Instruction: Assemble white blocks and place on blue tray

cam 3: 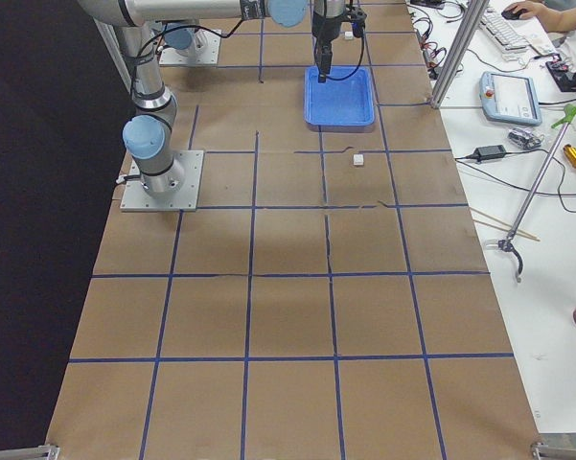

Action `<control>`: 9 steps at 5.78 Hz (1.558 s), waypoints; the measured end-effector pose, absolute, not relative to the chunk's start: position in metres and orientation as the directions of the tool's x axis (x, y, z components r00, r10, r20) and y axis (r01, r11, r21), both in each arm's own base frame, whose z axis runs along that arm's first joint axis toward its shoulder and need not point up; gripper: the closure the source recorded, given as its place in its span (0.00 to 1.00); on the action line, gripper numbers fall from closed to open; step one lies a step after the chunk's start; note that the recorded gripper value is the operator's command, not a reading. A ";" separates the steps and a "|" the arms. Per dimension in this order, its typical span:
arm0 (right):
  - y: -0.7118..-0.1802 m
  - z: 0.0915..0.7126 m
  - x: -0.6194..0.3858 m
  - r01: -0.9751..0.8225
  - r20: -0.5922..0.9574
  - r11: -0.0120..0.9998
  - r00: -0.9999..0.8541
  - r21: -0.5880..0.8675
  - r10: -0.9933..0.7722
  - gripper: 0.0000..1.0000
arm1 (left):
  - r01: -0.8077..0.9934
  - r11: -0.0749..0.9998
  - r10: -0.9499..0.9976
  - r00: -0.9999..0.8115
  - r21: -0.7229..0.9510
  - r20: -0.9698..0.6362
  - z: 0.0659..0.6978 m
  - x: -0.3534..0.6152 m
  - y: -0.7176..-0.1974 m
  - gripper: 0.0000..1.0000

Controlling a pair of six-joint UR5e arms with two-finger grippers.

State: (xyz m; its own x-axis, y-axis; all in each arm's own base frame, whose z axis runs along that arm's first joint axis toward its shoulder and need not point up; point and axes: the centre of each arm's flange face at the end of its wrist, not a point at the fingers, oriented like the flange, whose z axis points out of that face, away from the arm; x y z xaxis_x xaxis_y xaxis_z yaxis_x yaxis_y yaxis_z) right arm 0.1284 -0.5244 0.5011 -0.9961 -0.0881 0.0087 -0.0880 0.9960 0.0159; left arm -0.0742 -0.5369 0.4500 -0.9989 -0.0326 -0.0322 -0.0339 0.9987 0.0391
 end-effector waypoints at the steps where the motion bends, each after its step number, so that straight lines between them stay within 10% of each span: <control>1: -0.525 0.500 0.127 -0.210 0.007 0.978 -0.978 0.018 -0.210 0.00 | -0.091 0.994 -0.090 -0.996 0.059 -0.026 0.424 -0.031 -0.564 0.01; 3: -0.529 0.494 0.123 -0.525 0.008 0.851 -0.851 0.026 -0.525 0.00 | -0.106 0.994 -0.105 -0.994 0.030 -0.023 0.338 0.011 -0.635 0.01; 5: -0.538 0.489 0.112 -0.855 0.002 0.518 -0.518 0.023 -0.856 0.00 | -0.083 0.997 -0.083 -0.996 0.005 -0.027 0.259 0.027 -0.690 0.01; 9: -0.600 0.470 0.014 -1.000 -0.009 0.002 -0.001 -0.016 -1.000 0.00 | -0.013 1.000 -0.013 -0.999 -0.009 -0.036 0.193 0.042 -0.720 0.03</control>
